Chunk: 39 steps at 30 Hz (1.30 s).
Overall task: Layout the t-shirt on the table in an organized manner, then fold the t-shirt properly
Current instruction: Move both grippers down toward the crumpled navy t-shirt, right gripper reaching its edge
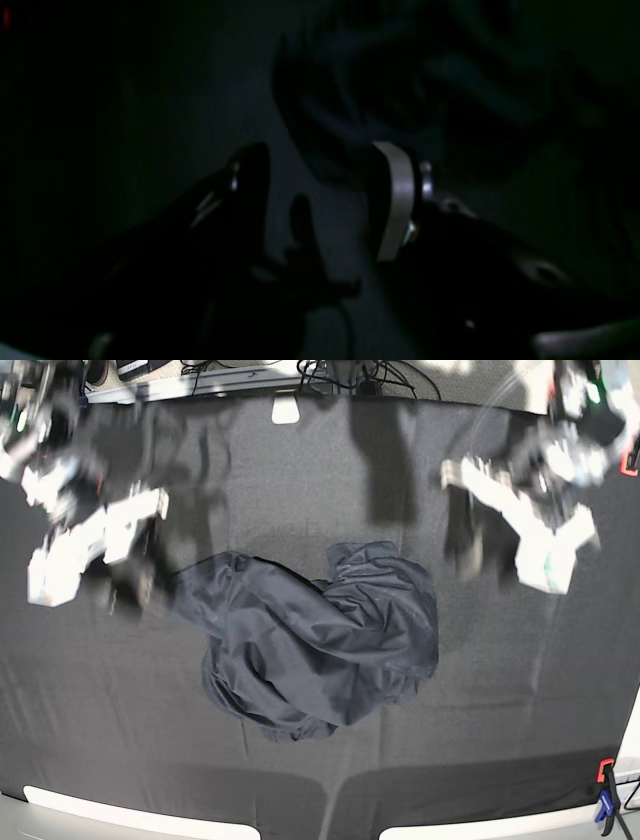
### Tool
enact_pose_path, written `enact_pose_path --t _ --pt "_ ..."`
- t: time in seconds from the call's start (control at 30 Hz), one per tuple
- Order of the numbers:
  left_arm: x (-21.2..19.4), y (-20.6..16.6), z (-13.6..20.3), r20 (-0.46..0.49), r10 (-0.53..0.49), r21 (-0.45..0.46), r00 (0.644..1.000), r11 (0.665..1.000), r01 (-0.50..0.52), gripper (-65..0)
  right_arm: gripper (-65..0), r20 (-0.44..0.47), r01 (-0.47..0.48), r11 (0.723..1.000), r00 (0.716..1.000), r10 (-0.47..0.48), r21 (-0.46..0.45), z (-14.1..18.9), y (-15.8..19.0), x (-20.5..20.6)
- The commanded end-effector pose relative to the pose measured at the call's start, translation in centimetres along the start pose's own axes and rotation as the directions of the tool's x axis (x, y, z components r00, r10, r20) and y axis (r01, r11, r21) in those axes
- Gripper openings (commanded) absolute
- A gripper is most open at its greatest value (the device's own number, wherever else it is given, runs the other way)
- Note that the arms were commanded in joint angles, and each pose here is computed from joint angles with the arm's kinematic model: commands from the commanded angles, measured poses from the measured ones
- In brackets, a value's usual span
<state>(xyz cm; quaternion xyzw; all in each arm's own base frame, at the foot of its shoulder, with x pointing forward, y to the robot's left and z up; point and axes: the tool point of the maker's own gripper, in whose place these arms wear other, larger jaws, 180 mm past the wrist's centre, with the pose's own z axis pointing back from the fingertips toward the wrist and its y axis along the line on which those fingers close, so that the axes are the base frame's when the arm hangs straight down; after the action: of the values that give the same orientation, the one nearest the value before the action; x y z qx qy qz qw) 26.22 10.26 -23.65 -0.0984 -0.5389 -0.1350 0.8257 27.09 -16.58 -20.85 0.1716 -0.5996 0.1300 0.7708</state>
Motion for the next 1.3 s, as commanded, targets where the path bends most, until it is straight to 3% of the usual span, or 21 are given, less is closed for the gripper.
enact_pose_path --t 0.0,0.2,0.33,0.47,0.63,0.77,1.03,1.13,1.27 --pt "2.2 0.0 0.0 0.079 -0.012 -0.001 0.997 1.0 0.013 -35.8 -37.7 0.065 -0.035 0.999 0.997 0.034 0.017 -0.1 0.3 2.0" --pt "6.6 0.7 -0.5 0.222 -0.048 0.015 0.974 0.999 0.046 -35.8 -37.7 0.104 -0.084 0.996 0.991 0.082 0.01 -1.2 -0.3 4.4" --pt "7.6 0.8 -0.5 0.252 -0.055 0.018 0.966 0.998 0.052 -35.8 -37.7 0.086 -0.12 0.992 0.989 0.118 0.026 -1.6 -0.1 4.6" --pt "7.4 0.8 -0.5 0.242 -0.054 0.018 0.969 0.999 0.052 -35.8 -37.7 0.019 -0.243 0.952 0.97 0.244 0.189 -1.9 3.1 2.4" --pt "7.1 0.8 -0.6 0.231 -0.054 0.018 0.971 0.999 0.051 -35.8 -37.7 -0.108 -0.321 0.902 0.925 0.364 0.29 -3.7 6.5 -2.0" --pt "6.6 0.7 -0.5 0.215 -0.05 0.016 0.975 0.999 0.048 -35.8 -37.7 -0.102 -0.389 0.844 0.886 0.452 0.369 -4.8 10.3 -4.2" --pt "6.2 0.7 -0.6 0.197 -0.047 0.014 0.979 0.999 0.045 -35.8 -37.9 -0.051 -0.481 0.84 0.86 0.508 0.249 -7.7 11.8 -2.7" --pt "6.2 0.7 -0.6 0.197 -0.047 0.014 0.979 0.999 0.045 -35.8 -37.9 -0.025 -0.485 0.852 0.866 0.499 0.195 -9.2 11.1 -0.9" --pt "6.1 0.7 -0.6 0.196 -0.047 0.015 0.979 0.999 0.045 -35.8 -37.9 -0.071 -0.438 0.883 0.888 0.454 0.167 -11.8 10.4 -1.6"
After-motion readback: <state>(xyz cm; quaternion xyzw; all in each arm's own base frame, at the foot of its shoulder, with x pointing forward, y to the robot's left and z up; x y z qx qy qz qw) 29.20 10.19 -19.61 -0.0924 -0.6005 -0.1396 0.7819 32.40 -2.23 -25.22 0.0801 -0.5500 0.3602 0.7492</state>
